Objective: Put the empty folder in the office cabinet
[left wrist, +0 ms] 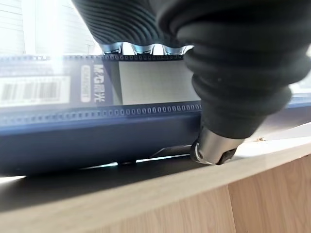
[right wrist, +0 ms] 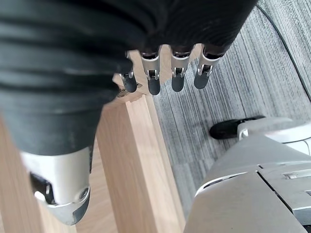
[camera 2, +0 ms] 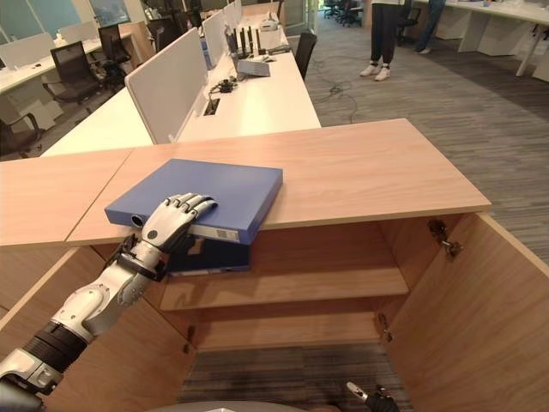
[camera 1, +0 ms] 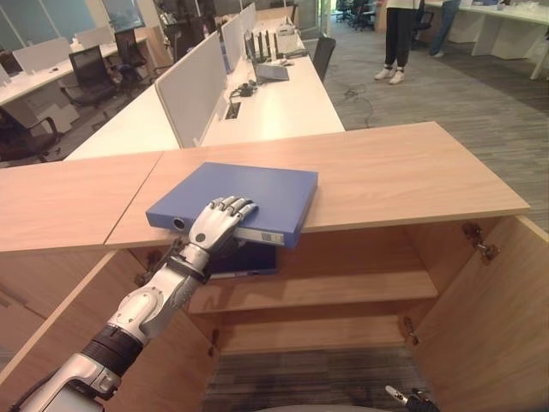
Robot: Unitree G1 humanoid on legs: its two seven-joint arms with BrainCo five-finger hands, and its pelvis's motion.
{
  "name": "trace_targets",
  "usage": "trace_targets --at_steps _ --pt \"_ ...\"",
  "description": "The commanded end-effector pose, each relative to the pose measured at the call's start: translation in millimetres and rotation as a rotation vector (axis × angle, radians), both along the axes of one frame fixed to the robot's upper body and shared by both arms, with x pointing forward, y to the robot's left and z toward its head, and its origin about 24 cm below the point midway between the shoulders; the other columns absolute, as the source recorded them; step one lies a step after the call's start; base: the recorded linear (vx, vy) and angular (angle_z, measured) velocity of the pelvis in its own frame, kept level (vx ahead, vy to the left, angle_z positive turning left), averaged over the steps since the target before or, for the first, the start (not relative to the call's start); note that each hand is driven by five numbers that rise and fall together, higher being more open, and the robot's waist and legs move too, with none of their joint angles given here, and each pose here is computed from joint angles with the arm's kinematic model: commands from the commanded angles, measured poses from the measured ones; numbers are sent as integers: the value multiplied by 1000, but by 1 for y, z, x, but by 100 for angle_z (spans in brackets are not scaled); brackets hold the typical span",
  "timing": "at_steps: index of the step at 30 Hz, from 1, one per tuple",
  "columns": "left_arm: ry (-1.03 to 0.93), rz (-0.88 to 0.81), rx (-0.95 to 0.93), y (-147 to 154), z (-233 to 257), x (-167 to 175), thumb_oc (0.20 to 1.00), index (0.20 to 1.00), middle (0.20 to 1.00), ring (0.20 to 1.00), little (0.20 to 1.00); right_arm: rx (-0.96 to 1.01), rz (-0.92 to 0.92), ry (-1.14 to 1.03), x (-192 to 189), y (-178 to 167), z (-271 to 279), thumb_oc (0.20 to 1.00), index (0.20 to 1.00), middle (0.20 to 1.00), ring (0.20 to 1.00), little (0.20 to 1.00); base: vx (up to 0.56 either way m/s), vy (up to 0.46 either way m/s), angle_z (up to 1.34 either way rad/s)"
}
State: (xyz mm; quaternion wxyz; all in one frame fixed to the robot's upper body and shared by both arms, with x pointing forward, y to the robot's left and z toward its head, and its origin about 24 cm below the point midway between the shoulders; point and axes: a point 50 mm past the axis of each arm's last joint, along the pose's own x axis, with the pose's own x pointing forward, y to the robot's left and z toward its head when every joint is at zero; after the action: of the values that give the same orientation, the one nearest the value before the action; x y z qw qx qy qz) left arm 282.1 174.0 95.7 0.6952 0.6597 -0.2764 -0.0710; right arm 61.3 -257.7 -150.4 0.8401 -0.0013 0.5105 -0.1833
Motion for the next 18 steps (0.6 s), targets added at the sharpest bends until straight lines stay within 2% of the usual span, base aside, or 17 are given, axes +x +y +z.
trace_targets --at_steps 1,7,9,18 --pt "-126 40 -53 10 40 17 200 200 200 200 200 26 -45 -81 26 6 2 1000 1000 1000 1000 1000 -58 -10 1" --pt "-302 52 -212 16 83 16 200 200 200 200 200 40 -41 -85 29 12 1 1000 1000 1000 1000 1000 -8 -2 0" --pt "-415 39 -350 19 110 11 200 200 200 200 200 55 -39 -97 32 17 1 1000 1000 1000 1000 1000 0 0 0" --pt "-631 -94 -718 32 169 -14 200 200 200 200 200 91 35 -153 53 29 5 1000 1000 1000 1000 1000 -14 -1 1"
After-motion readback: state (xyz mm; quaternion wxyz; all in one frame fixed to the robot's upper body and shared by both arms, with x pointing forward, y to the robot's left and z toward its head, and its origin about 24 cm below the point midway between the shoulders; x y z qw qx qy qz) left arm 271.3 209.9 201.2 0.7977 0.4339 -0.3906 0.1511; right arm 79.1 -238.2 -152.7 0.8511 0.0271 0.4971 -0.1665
